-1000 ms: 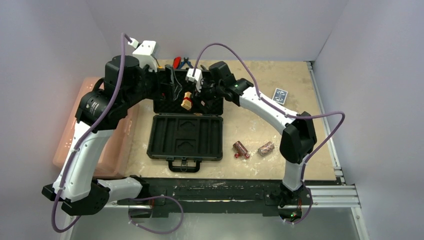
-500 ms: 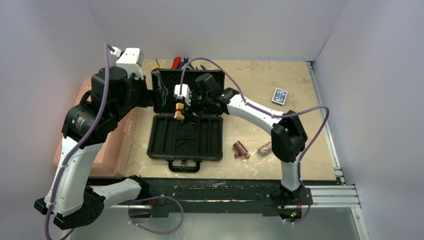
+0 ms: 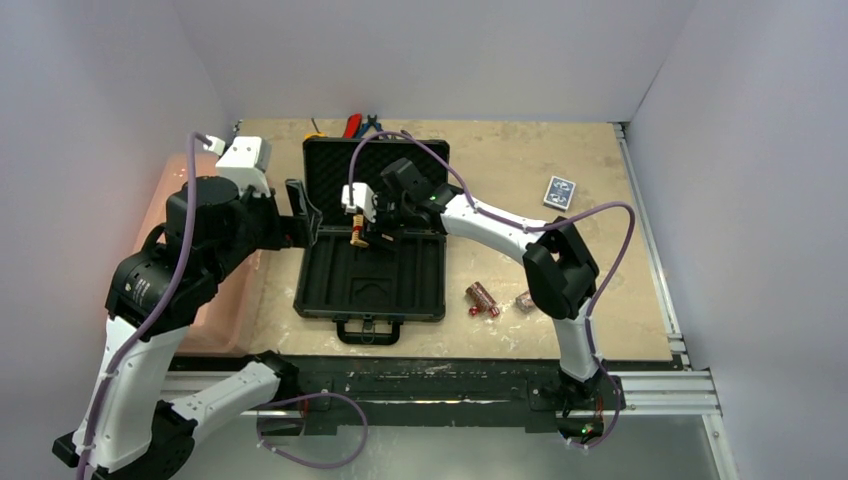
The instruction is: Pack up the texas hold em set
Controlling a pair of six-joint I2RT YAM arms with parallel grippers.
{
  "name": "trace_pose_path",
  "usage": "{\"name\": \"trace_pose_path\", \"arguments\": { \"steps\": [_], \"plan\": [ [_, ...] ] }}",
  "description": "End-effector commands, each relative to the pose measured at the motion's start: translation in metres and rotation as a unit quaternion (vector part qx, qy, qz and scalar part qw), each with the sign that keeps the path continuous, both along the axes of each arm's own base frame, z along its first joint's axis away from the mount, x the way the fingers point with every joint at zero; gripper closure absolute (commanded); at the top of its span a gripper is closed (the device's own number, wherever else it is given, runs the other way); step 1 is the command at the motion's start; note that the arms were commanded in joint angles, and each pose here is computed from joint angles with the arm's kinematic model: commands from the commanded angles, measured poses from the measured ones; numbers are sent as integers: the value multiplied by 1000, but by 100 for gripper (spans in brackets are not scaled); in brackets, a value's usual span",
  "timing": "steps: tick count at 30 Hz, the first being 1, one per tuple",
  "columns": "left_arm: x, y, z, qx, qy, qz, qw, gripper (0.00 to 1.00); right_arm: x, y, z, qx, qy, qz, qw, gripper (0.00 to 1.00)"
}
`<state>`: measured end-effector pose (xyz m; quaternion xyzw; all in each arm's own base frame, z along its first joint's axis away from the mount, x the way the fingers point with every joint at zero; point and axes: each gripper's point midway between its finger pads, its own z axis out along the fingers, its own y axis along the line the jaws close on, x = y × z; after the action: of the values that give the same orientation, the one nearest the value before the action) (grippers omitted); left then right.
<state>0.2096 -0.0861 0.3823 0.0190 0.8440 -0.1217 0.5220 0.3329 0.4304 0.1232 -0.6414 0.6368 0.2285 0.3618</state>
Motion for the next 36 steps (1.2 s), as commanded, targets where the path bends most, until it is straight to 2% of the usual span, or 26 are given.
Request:
{"name": "trace_pose_path", "arguments": {
  "steps": [1, 15, 36],
  "plan": [
    [-11, -1, -10, -11, 13, -12, 1000, 11, 15, 15, 35, 30, -73, 9, 997, 61],
    [-25, 1, -31, -3, 35, -27, 999, 11, 6, 19, 16, 10, -69, 22, 997, 61],
    [-35, 3, -44, -4, 46, -32, 998, 11, 1, 1, -25, -55, -38, -10, 998, 61]
  ]
}}
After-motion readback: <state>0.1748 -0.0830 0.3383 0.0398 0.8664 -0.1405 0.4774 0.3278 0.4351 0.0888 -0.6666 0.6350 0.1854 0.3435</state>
